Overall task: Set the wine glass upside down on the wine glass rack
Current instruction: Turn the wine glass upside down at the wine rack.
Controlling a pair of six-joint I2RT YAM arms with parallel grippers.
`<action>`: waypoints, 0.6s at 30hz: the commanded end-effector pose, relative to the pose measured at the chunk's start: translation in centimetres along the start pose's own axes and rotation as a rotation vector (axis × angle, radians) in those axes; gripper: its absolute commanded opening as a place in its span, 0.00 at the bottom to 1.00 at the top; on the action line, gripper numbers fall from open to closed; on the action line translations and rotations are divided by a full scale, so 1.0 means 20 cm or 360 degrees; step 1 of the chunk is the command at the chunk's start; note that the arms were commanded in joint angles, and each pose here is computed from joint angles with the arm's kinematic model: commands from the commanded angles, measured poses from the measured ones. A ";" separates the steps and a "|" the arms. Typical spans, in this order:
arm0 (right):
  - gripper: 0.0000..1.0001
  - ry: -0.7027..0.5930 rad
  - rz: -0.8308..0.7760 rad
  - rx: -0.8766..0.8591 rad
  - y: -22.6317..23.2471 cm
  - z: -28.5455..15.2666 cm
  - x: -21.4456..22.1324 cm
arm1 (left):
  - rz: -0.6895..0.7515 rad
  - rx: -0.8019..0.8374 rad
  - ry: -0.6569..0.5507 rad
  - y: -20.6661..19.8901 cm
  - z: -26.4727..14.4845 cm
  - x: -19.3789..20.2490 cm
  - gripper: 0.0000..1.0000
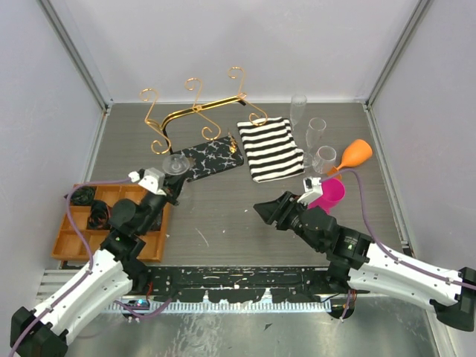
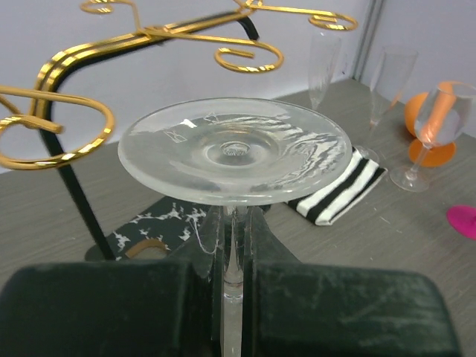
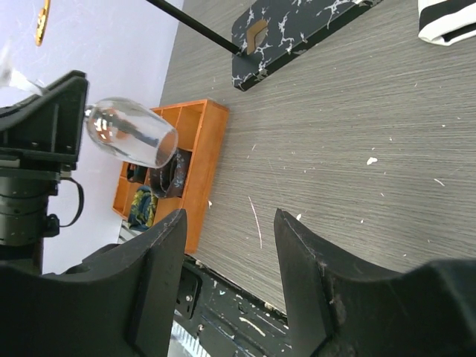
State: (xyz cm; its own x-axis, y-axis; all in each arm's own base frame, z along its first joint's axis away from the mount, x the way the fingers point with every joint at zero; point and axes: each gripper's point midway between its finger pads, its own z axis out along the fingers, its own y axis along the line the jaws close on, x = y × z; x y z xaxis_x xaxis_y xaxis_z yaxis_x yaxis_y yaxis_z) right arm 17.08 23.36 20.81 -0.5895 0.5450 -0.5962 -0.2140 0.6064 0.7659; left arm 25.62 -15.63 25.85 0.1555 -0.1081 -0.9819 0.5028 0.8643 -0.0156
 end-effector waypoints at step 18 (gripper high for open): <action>0.56 -0.0154 0.0009 0.0025 -0.05 -0.05 -0.10 | 0.0009 0.0648 -0.0127 -0.74 0.39 -0.12 0.00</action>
State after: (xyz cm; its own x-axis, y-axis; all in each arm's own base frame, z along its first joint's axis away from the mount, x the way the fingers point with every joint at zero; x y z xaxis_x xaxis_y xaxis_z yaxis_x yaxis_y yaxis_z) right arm 17.27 21.92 20.51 -0.5524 0.5725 -0.6059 -0.1999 0.6146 0.7631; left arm 23.02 -30.40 25.14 0.0947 -0.0488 -0.9943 0.8147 0.5779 0.0492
